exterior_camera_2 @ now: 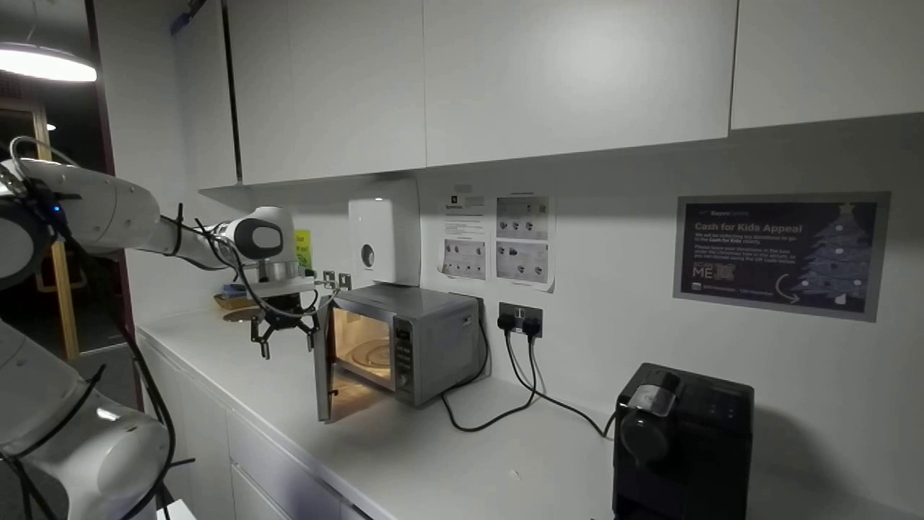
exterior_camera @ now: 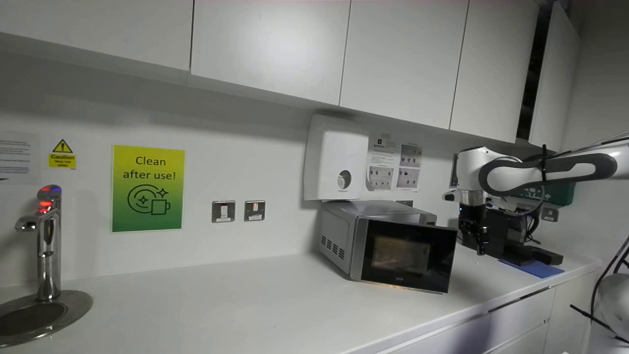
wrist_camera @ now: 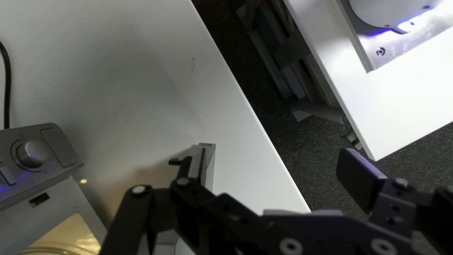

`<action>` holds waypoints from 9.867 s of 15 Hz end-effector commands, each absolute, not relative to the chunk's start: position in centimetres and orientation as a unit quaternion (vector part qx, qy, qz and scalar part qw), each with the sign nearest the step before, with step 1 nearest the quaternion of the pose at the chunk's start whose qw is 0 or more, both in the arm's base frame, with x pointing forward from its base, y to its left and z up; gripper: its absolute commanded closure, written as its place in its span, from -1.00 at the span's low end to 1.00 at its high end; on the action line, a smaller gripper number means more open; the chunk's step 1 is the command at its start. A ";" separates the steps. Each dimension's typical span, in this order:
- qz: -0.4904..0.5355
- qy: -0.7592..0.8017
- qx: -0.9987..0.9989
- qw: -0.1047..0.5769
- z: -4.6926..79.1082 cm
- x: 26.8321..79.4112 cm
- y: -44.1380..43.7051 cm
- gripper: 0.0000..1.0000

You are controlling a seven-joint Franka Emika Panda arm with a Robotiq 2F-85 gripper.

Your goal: Close the microwave door fully

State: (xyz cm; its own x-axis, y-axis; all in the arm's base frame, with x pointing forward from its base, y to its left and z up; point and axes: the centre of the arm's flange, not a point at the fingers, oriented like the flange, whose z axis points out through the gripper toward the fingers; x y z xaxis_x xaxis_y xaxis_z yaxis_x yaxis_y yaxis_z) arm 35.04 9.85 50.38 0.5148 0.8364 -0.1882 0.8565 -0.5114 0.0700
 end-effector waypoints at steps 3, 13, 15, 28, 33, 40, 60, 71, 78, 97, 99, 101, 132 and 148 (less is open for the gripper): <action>-0.063 0.464 0.879 0.090 50.5 36.3 8.3 -1.00; -0.056 0.348 0.931 0.096 50.2 36.9 8.0 -1.00; -0.053 0.318 0.942 0.095 50.1 37.0 8.0 -1.00; -0.021 0.126 0.987 0.099 50.9 37.7 7.2 -1.00; -0.012 0.052 0.993 0.102 50.5 38.3 6.8 -1.00; -0.005 -0.023 0.993 0.115 49.4 39.6 5.9 -1.00; 0.036 -0.053 0.992 0.112 49.7 44.3 3.5 -1.00; 0.041 -0.052 0.989 0.132 50.6 46.0 2.8 -1.00; 0.038 -0.057 0.988 0.137 50.2 46.7 1.8 -1.00; 0.043 -0.054 0.989 0.134 49.6 51.4 0.4 -1.00; 0.042 -0.054 0.989 0.133 49.5 51.8 0.3 -1.00; 0.041 -0.054 0.989 0.132 49.4 52.2 0.2 -1.00; 0.039 -0.063 0.989 0.129 49.2 56.0 0.0 -1.00; 0.022 -0.010 1.000 0.000 53.9 46.9 12.1 -1.00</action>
